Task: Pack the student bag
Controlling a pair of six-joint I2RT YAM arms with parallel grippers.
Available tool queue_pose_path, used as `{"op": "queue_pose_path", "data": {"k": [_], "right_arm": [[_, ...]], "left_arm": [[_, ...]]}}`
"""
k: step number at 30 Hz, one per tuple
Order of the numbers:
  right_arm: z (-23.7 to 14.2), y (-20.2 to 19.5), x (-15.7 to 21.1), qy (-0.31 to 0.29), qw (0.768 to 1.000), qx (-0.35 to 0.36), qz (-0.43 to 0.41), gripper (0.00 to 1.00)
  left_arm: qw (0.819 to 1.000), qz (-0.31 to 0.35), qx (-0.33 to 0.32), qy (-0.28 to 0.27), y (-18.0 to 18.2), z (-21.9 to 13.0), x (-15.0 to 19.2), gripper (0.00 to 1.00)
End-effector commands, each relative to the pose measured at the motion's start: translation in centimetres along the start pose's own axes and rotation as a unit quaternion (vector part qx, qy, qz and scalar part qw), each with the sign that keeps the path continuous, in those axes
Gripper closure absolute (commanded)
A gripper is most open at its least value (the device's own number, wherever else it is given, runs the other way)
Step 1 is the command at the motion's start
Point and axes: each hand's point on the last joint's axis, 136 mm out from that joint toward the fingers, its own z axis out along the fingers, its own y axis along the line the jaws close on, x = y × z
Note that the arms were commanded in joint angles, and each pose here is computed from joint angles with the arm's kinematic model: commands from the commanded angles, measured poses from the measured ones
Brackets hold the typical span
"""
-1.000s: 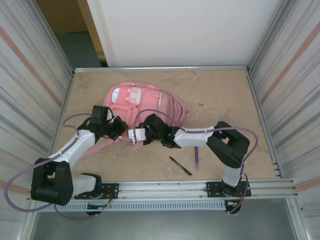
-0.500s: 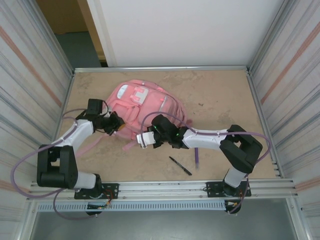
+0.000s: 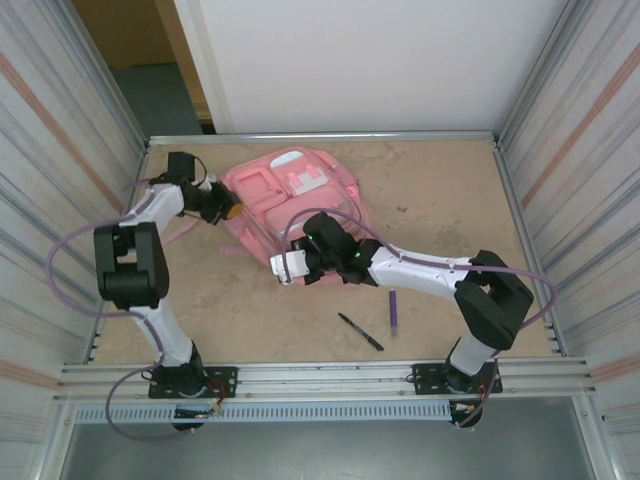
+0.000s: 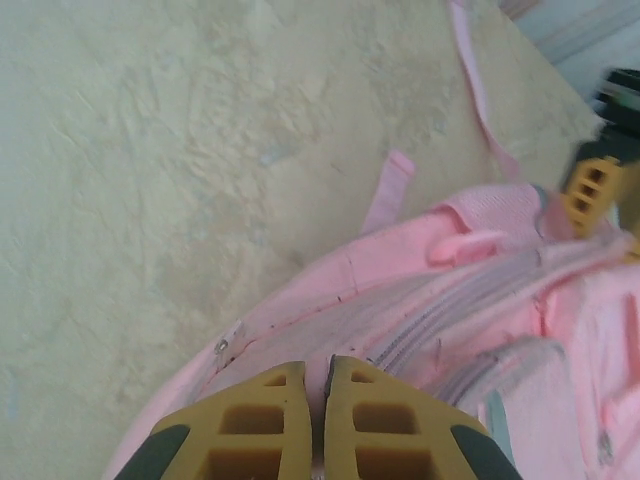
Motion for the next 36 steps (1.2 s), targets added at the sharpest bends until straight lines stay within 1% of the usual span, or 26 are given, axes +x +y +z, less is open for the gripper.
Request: {"op": "queue_pose_path", "data": {"k": [1, 3, 5, 9, 13, 16, 20, 21, 22, 23, 24, 25, 27, 28, 32, 33, 36], "right_arm": [[1.2, 1.5, -2.9, -0.041, 0.998, -0.039, 0.021, 1.00], [1.3, 0.6, -3.6, -0.055, 0.998, -0.023, 0.027, 1.00], [1.3, 0.0, -4.0, -0.076, 0.996, -0.020, 0.044, 1.00], [0.8, -0.7, -4.6, -0.100, 0.992, -0.027, 0.065, 1.00], [0.7, -0.8, -5.3, -0.123, 0.990, -0.040, 0.064, 1.00], [0.7, -0.7, -6.1, -0.131, 0.989, -0.047, 0.057, 1.00], [0.8, -1.0, -6.8, -0.140, 0.988, -0.043, 0.052, 1.00], [0.7, -1.0, -7.0, -0.138, 0.988, -0.044, 0.050, 1.00], [0.6, -1.0, -7.2, -0.137, 0.989, -0.043, 0.047, 1.00], [0.6, -0.8, -7.3, -0.138, 0.989, -0.043, 0.043, 1.00], [0.6, -0.6, -7.3, -0.138, 0.989, -0.046, 0.039, 1.00], [0.5, -0.4, -7.3, -0.135, 0.989, -0.048, 0.035, 1.00], [0.6, 0.4, -6.7, -0.111, 0.992, -0.061, 0.026, 1.00], [0.5, 0.8, -6.4, -0.099, 0.993, -0.065, 0.019, 1.00], [-0.1, 3.6, -4.6, -0.053, 0.994, -0.099, 0.014, 1.00], [-0.3, 4.2, -3.9, -0.035, 0.994, -0.105, 0.015, 1.00], [-0.8, 5.9, -2.0, 0.013, 0.993, -0.116, 0.010, 1.00]], "left_arm": [[0.998, 0.025, 0.009, -0.051, -1.5, -2.8, -2.0, 0.65], [0.999, 0.018, 0.000, -0.049, -0.7, -3.7, -0.3, 0.61], [0.999, 0.012, -0.005, -0.044, 0.3, -4.6, 2.4, 0.58], [0.999, 0.015, -0.017, -0.029, 2.9, -5.6, 9.0, 0.51], [1.000, 0.027, -0.006, 0.008, 3.0, -5.6, 14.5, 0.49], [0.999, 0.033, 0.006, 0.010, 2.3, -5.5, 16.2, 0.48], [0.999, 0.051, -0.013, 0.004, 2.1, -4.7, 17.3, 0.48], [0.999, 0.049, -0.011, 0.006, 2.2, -4.2, 17.5, 0.49], [0.999, 0.047, -0.004, 0.011, 2.1, -3.7, 17.7, 0.54], [0.999, 0.046, 0.006, 0.021, 1.9, -3.1, 17.8, 0.64], [0.998, 0.047, 0.006, 0.028, 1.9, -2.8, 17.7, 0.77], [0.998, 0.050, -0.002, 0.028, 2.2, -2.6, 17.6, 0.84], [0.998, 0.063, -0.030, 0.012, 3.1, -2.5, 16.7, 0.97], [0.997, 0.068, -0.036, 0.004, 3.2, -2.5, 16.2, 1.00], [0.995, 0.087, -0.055, -0.003, 3.5, -3.2, 13.5, 1.00], [0.995, 0.083, -0.061, -0.001, 3.8, -3.2, 12.8, 1.00], [0.996, 0.075, -0.050, 0.007, 3.5, -2.9, 10.9, 1.00]]}}
